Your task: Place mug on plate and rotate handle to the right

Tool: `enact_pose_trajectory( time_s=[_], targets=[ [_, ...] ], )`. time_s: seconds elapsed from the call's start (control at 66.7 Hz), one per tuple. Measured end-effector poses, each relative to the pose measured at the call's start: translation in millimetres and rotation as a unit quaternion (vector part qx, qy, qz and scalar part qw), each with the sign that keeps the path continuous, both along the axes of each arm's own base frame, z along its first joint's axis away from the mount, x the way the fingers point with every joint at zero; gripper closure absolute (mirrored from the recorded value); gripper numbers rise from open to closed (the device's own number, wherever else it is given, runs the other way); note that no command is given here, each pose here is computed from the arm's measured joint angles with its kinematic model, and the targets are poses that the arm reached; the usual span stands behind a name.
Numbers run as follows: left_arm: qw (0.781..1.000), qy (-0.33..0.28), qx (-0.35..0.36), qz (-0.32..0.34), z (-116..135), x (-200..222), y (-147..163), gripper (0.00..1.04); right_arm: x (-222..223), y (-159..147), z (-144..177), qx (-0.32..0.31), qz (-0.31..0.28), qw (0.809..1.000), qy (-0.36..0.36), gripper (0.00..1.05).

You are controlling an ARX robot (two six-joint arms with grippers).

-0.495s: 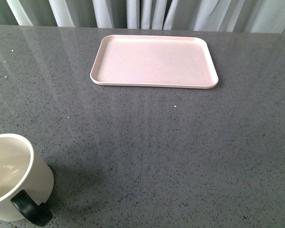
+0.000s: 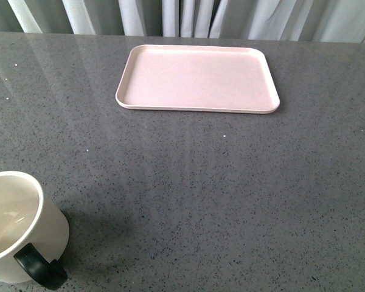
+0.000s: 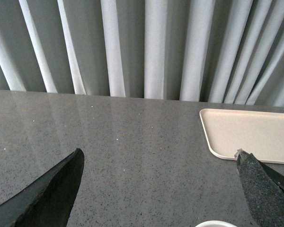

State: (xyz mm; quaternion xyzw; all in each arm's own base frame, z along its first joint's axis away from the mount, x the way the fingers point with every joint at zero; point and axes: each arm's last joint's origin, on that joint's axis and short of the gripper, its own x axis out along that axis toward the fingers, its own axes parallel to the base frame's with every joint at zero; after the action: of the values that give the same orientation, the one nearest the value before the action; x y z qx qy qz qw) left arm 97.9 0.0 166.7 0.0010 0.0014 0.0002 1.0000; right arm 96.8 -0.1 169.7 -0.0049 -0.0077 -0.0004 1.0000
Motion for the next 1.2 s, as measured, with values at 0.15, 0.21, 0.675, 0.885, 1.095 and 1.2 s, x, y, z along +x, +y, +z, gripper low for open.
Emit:
enact_pose_trajectory(
  time_s=[0.15,0.21,0.675,0.885,1.095,1.2],
  targets=[
    [1.000,0.000,0.000,0.000,0,0,0,0.09,0,0,0,0.000,0.000,1.000,0.000,0.09],
    [0.997,0.064,-0.010,-0.030,0,0,0,0.09,0,0,0,0.000,0.000,1.000,0.000,0.09],
    [0.922,0.366,0.047,-0.117,36,80,8,0.09,0,0,0,0.000,0.000,1.000,0.000,0.09],
    [0.902,0.401,0.068,-0.145,22,87,4,0.09,0,0,0,0.000,0.000,1.000,0.000,0.09],
    [0.890,0.423,0.072,-0.156,12,94,1,0.09,0,0,0,0.000,0.000,1.000,0.000,0.09],
    [0.885,0.429,0.071,-0.163,8,98,-1,0.09,0,0,0,0.000,0.000,1.000,0.000,0.09]
  ],
)
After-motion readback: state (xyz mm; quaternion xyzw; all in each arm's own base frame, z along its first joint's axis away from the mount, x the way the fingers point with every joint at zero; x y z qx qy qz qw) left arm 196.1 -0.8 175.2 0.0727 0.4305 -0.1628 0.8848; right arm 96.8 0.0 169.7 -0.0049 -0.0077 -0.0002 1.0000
